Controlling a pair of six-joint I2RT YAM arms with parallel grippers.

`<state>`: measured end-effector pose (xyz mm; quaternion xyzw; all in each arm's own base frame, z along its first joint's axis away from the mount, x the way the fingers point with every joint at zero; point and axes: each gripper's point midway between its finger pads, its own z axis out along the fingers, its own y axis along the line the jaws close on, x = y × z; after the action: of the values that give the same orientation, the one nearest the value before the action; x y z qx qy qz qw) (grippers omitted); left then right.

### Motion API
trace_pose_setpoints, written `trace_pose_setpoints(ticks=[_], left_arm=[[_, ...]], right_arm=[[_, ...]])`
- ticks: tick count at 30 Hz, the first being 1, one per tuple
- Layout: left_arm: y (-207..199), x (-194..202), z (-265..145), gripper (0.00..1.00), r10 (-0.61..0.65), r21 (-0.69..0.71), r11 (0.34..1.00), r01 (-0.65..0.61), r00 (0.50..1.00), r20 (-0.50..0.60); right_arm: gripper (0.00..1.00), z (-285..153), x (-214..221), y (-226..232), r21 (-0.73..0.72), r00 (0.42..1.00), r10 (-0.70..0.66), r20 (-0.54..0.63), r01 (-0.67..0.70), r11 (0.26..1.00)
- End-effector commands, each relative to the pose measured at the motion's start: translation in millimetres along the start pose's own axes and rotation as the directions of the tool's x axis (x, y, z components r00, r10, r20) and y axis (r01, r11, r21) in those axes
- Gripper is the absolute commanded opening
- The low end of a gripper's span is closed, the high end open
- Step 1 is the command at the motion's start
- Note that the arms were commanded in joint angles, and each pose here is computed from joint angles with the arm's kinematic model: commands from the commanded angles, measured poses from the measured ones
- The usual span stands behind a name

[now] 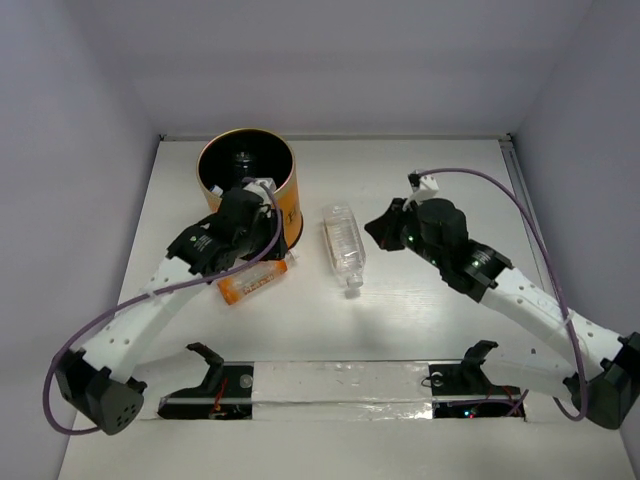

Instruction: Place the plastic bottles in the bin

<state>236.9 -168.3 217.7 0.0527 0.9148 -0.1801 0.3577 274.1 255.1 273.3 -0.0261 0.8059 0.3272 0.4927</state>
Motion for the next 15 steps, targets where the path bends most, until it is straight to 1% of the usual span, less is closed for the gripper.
trace_pose_setpoints(ticks=[1,2,3,4,5,6,7,8,9,11,15], left_arm=[[12,30,21,0.45,0.048,-0.040,0.998,-0.053,0.991,-0.123],[11,35,25,0.49,0.063,-0.037,0.997,-0.069,0.988,-0.139],[14,39,33,0.56,0.077,-0.049,0.995,-0.086,0.984,-0.163],[19,36,37,0.60,0.084,-0.077,0.992,-0.096,0.985,-0.152],[21,37,40,0.63,0.098,-0.091,0.989,-0.113,0.983,-0.155],[23,39,44,0.70,0.105,-0.100,0.987,-0.123,0.980,-0.170],[24,39,47,0.74,0.118,-0.105,0.985,-0.137,0.979,-0.169],[28,39,49,0.76,0.125,-0.124,0.981,-0.146,0.978,-0.168],[30,40,53,0.79,0.132,-0.132,0.979,-0.157,0.975,-0.179],[39,45,60,0.80,0.143,-0.166,0.970,-0.178,0.969,-0.201],[44,47,66,0.81,0.164,-0.200,0.957,-0.208,0.963,-0.215]], right_arm=[[0.06,-17,-14,-8,-0.003,0.991,0.094,0.093,-0.094,0.996],[0.08,-18,-12,-9,-0.005,0.991,0.100,0.092,-0.100,0.995],[0.09,-19,-7,-16,0.010,0.990,0.111,0.089,-0.113,0.994],[0.10,-24,-9,-15,0.003,0.989,0.116,0.097,-0.117,0.993],[0.16,-26,-9,-16,0.003,0.988,0.119,0.101,-0.120,0.993],[0.22,-27,-6,-19,0.011,0.987,0.122,0.102,-0.123,0.992],[0.28,-29,-5,-20,0.013,0.987,0.123,0.103,-0.125,0.992],[0.40,-33,-9,-22,0.013,0.985,0.128,0.119,-0.131,0.991],[0.46,-35,-8,-24,0.016,0.984,0.131,0.122,-0.134,0.991],[0.56,-39,-3,-26,0.012,0.984,0.136,0.119,-0.138,0.990],[0.58,-43,6,-30,0.005,0.984,0.144,0.105,-0.145,0.989]])
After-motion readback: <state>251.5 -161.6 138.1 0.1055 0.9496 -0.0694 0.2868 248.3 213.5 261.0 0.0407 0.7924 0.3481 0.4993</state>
